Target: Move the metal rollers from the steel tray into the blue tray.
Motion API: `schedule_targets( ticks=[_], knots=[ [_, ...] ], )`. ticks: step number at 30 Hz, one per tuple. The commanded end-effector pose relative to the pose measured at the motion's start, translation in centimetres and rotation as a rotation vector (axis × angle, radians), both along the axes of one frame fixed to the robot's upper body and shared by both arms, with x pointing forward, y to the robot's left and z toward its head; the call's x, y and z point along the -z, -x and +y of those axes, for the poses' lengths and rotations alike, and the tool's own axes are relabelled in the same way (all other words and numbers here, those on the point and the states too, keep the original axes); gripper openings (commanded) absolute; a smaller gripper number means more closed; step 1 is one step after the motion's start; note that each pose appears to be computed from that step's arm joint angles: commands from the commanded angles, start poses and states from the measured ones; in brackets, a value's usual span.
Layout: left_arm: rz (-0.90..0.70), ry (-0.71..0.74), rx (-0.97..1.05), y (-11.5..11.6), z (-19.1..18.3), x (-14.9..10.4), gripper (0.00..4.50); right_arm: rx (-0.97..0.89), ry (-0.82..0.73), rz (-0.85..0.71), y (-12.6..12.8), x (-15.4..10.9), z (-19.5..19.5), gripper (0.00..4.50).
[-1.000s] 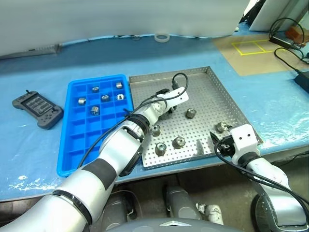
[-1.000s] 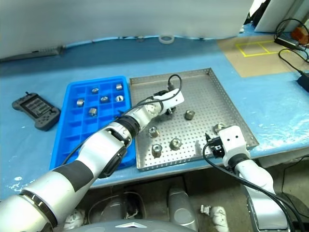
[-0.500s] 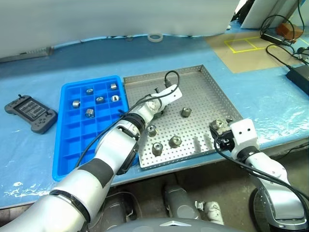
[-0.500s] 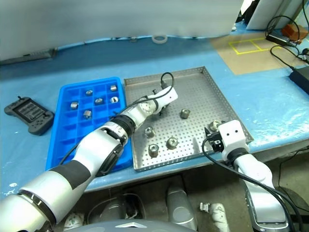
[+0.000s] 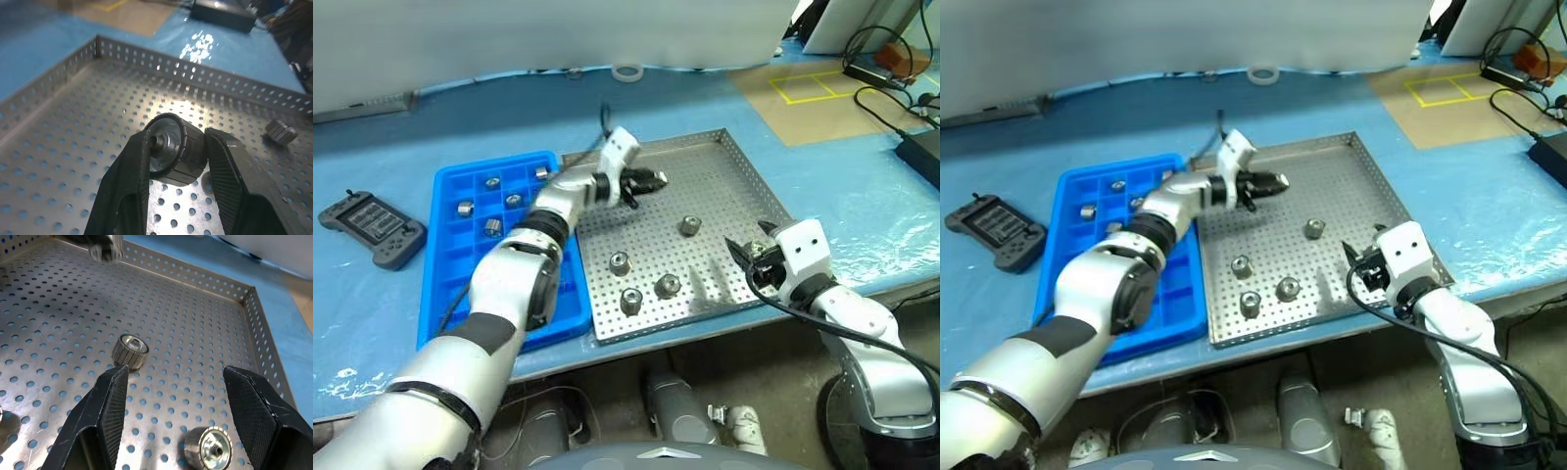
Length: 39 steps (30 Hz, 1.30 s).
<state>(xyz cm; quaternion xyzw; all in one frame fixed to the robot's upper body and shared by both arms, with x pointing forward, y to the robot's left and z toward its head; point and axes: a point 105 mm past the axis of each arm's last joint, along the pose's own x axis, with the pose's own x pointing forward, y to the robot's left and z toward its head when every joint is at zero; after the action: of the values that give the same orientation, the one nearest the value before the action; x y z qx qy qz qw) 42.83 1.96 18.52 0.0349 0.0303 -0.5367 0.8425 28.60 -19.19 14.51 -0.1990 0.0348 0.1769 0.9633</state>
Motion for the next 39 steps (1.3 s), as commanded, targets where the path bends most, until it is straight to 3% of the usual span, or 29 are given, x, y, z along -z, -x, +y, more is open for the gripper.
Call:
schedule_targets(
  ticks=[1,4,8,13,20,28,39],
  knots=[
    [-0.092,0.055,0.086,0.6,2.4,-3.6,1.54,-0.077,0.005,-0.054,-0.7,-1.9,0.5,3.24],
    [-0.125,0.068,0.122,1.8,6.1,-5.0,1.54,-0.207,0.001,-0.072,-1.9,-3.2,2.5,3.24],
    [-0.149,0.061,0.178,6.5,10.1,-5.8,1.54,-0.415,0.019,-0.071,-3.0,-4.2,6.1,3.24],
    [-0.101,-0.019,0.025,10.7,14.4,-3.5,1.54,-0.608,0.030,-0.051,-4.0,-4.3,9.5,3.24],
    [-0.087,0.011,-0.292,13.0,17.8,-0.8,1.54,-0.789,0.014,-0.025,-4.4,-3.7,13.3,3.24],
    [-0.084,0.089,-0.481,11.3,16.1,1.4,1.54,-0.836,0.032,-0.015,-4.9,-3.3,14.1,3.24],
    [0.027,0.019,-0.655,6.9,17.2,6.2,1.54,-0.760,0.044,-0.005,-4.5,-2.5,12.7,3.24]
  ],
)
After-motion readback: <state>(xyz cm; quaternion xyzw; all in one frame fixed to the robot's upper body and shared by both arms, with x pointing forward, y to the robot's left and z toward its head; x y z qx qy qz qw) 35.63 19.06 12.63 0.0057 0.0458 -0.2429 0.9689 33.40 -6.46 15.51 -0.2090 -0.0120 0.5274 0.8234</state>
